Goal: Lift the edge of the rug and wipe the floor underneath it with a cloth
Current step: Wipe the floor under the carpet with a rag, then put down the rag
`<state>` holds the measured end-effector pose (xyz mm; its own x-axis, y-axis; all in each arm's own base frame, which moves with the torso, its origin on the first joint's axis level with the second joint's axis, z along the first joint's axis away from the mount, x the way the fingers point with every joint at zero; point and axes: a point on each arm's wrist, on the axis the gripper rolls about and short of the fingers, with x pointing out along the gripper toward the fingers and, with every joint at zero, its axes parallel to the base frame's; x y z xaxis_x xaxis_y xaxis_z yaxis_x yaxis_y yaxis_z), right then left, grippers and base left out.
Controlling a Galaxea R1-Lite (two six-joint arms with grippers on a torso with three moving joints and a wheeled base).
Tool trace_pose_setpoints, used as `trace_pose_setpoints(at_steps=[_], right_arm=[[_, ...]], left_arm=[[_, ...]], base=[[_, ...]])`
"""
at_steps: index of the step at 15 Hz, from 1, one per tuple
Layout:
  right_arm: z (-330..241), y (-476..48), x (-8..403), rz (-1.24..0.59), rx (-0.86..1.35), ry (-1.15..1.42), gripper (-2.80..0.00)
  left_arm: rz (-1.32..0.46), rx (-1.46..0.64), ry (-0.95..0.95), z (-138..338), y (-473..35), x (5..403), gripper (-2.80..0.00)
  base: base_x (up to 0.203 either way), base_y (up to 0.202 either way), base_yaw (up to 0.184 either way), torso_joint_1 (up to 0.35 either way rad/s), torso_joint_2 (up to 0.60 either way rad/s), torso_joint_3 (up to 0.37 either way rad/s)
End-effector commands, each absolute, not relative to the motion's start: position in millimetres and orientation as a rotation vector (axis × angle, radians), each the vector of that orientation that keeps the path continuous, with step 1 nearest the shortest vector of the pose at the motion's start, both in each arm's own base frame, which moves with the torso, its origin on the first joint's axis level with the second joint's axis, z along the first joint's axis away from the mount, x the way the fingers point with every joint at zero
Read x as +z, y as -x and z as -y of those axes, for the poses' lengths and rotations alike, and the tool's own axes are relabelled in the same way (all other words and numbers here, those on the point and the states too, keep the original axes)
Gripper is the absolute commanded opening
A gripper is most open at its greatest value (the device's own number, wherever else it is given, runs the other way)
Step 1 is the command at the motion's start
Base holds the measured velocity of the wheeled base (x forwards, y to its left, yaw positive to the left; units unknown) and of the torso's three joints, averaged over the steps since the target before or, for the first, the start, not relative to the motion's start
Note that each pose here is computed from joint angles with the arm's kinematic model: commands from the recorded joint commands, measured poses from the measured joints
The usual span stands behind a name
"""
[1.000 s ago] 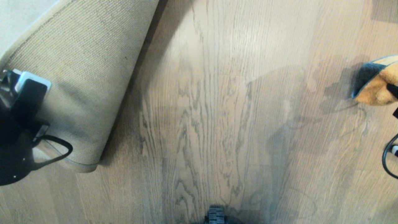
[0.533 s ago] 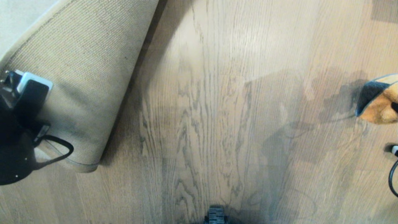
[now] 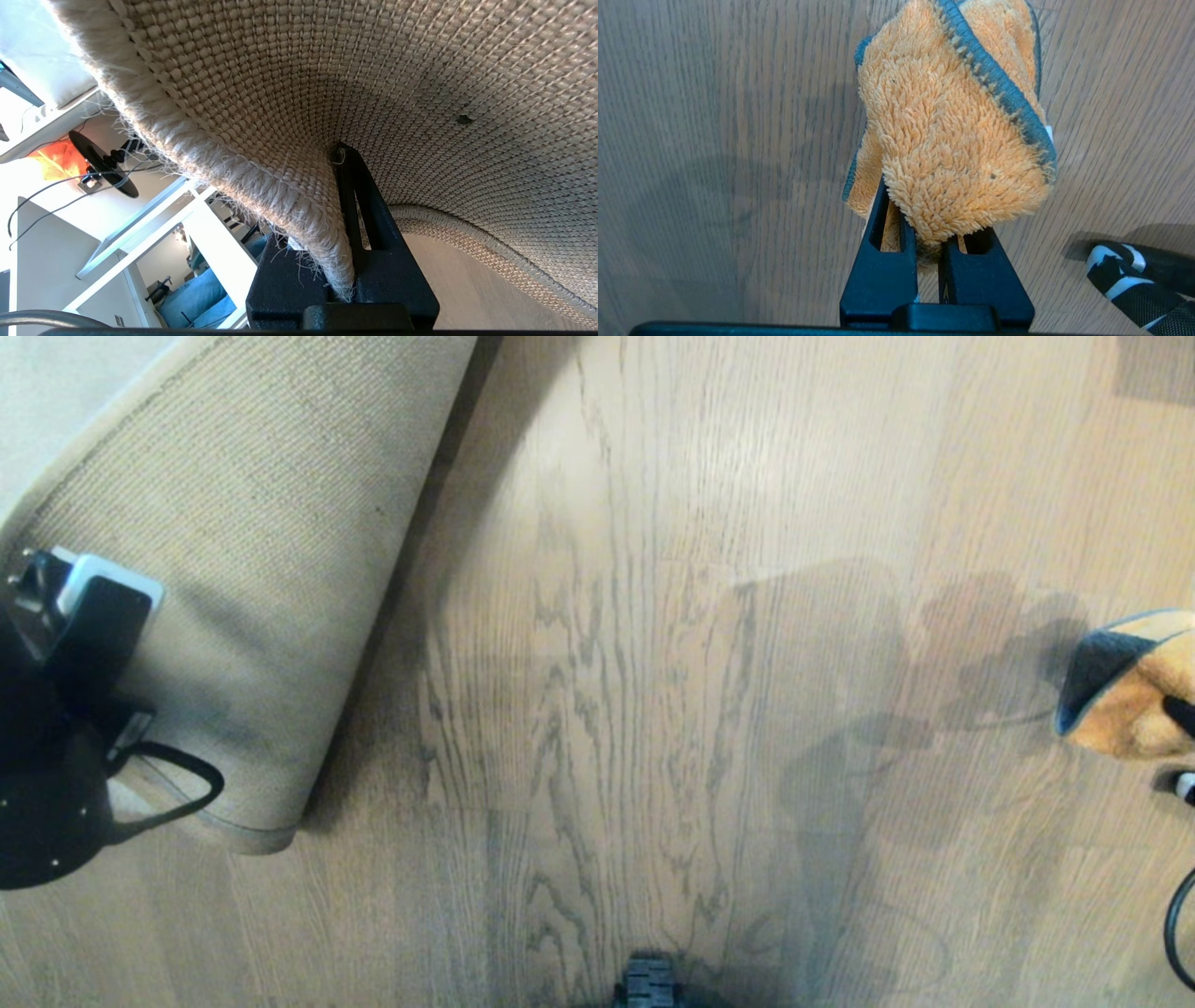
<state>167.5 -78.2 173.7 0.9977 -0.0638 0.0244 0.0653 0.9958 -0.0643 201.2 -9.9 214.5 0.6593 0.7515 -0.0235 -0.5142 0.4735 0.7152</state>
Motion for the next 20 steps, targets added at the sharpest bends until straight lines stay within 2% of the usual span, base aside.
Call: trace_pose_setpoints(at_steps=[1,4,5,6,20], right_arm=[[77.1,-165.8,173.4,0.026,-0.061,0.067,-2.80],[75.9,-164.8,172.4,0.023,-0.032,0.066,-2.80],[75.6,-164.3,171.4,0.020,-0.030,0.064,-1.50],[75.3,-163.7,170.1,0.015,-0.030,0.062,0.00],[73.5,-161.4,164.8,-0.001,-0.001,0.056,0.00]], left_arm=[[-0.361,0.801,-0.739,9.8,-201.4,214.6,-2.80],[-0.361,0.801,-0.739,9.8,-201.4,214.6,-2.80],[-0.359,0.801,-0.738,9.8,-201.5,215.0,-2.80],[-0.359,0.801,-0.738,9.8,-201.5,215.1,-2.80],[-0.370,0.800,-0.743,10.0,-207.1,212.9,-2.80]], base=[[0.000,0.000,0.000,0.000,0.00,0.000],[0.000,0.000,0.000,0.000,0.00,0.000],[0.000,0.000,0.000,0.000,0.00,0.000],[0.000,0.000,0.000,0.000,0.00,0.000],[0.000,0.000,0.000,0.000,0.00,0.000]])
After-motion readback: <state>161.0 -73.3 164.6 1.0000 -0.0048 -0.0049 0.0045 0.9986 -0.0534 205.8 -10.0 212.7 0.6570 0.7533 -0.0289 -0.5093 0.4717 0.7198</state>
